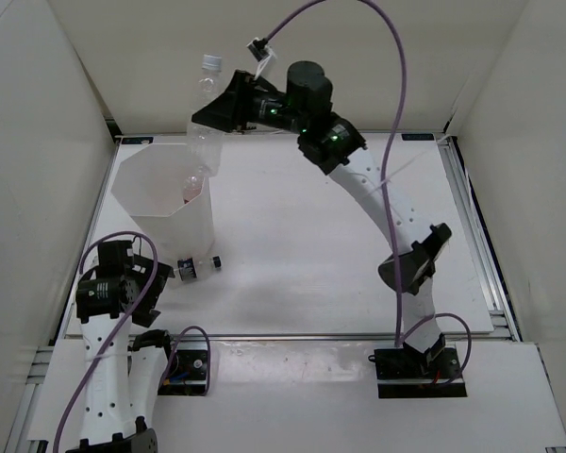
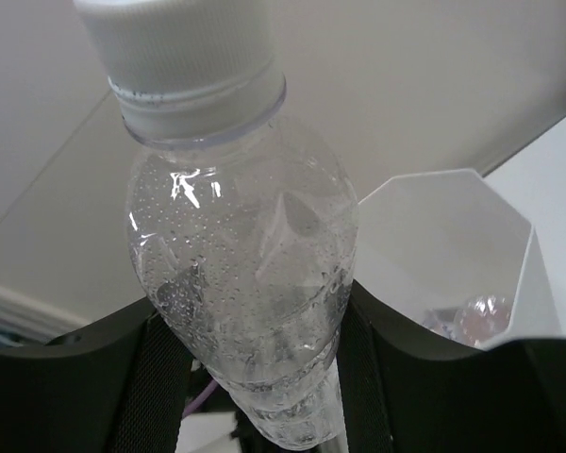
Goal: Put the plastic bottles in the bin
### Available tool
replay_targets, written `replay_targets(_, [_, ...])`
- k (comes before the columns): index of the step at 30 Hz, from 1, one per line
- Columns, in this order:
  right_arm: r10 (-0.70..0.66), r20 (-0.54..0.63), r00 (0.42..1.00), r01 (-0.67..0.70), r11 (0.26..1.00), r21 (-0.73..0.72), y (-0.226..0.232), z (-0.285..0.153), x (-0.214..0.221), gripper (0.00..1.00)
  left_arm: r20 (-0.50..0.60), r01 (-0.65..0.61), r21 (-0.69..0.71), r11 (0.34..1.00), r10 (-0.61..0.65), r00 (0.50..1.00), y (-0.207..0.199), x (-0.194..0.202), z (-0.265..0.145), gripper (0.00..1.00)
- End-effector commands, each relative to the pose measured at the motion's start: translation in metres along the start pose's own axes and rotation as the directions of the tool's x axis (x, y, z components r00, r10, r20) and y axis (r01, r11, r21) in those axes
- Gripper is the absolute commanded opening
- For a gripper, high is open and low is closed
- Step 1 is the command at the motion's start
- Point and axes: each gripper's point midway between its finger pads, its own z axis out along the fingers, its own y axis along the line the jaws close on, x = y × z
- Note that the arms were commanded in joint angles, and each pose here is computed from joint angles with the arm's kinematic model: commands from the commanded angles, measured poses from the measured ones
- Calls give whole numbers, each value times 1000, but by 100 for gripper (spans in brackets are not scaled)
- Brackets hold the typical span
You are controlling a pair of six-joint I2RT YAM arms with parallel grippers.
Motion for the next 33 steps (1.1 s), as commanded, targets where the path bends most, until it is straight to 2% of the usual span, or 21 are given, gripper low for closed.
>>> replay_targets(1, [-122, 100, 987, 118, 992, 42, -29, 43, 4, 33, -5, -80, 56, 995, 80, 997, -12, -2, -11, 100])
replay_targets(5, [-218, 231, 948, 208, 976, 68, -29, 64, -12, 33, 19, -170, 43, 985, 169, 985, -11, -9, -18, 100])
replay_targets(6, [-226, 231, 946, 212, 974, 86, -41, 70, -8, 33, 20, -170, 44, 984, 169, 985, -13, -10, -19, 100])
replay_targets(8, [-265, 234, 935, 252, 964, 85, -38, 77, -1, 34, 15, -179, 37, 983, 179, 984, -13, -10, -18, 100])
replay_targets(10, [-317, 198, 927, 304, 948, 95, -44, 91, 21, 44, 5, -194, 45, 980, 194, 981, -16, -9, -17, 100])
replay_targets(11, [-339, 199, 919, 324, 940, 104, -41, 93, 24, 75, 5, -205, 45, 978, 205, 979, -15, -9, -17, 100])
replay_targets(12, [-360, 202, 911, 347, 933, 96, -29, 97, 30, 99, 5, -205, 45, 978, 205, 979, -15, -9, -17, 100])
replay_targets(13, [-377, 182, 908, 360, 925, 122, -31, 100, 38, 99, 6, -214, 45, 976, 214, 977, -15, -9, -17, 100])
replay_targets(15, [-459, 231, 858, 424, 886, 187, -10, 86, 17, 99, 6, -214, 45, 976, 214, 977, -15, -9, -17, 100])
replay_targets(18, [-487, 282, 827, 437, 871, 223, 21, 56, -15, 99, 0, -161, 77, 984, 161, 987, -17, -4, -9, 100])
replay_targets(20, [-503, 273, 820, 437, 858, 270, 29, 35, -25, 100, -17, -129, 101, 987, 131, 991, -16, 3, 2, 100])
replay_targets(27, [-505, 132, 853, 423, 818, 389, 28, -31, -16, 100, -69, 85, 192, 978, -73, 995, -28, 17, 49, 100])
replay_targets(29, [-497, 96, 862, 422, 810, 407, 33, -51, -15, 100, -51, 162, 250, 955, -154, 987, -38, 12, 58, 100])
replay_targets(33, [-494, 44, 868, 434, 801, 411, 42, -82, -7, 100, -40, 289, 254, 923, -288, 957, -27, 13, 89, 100])
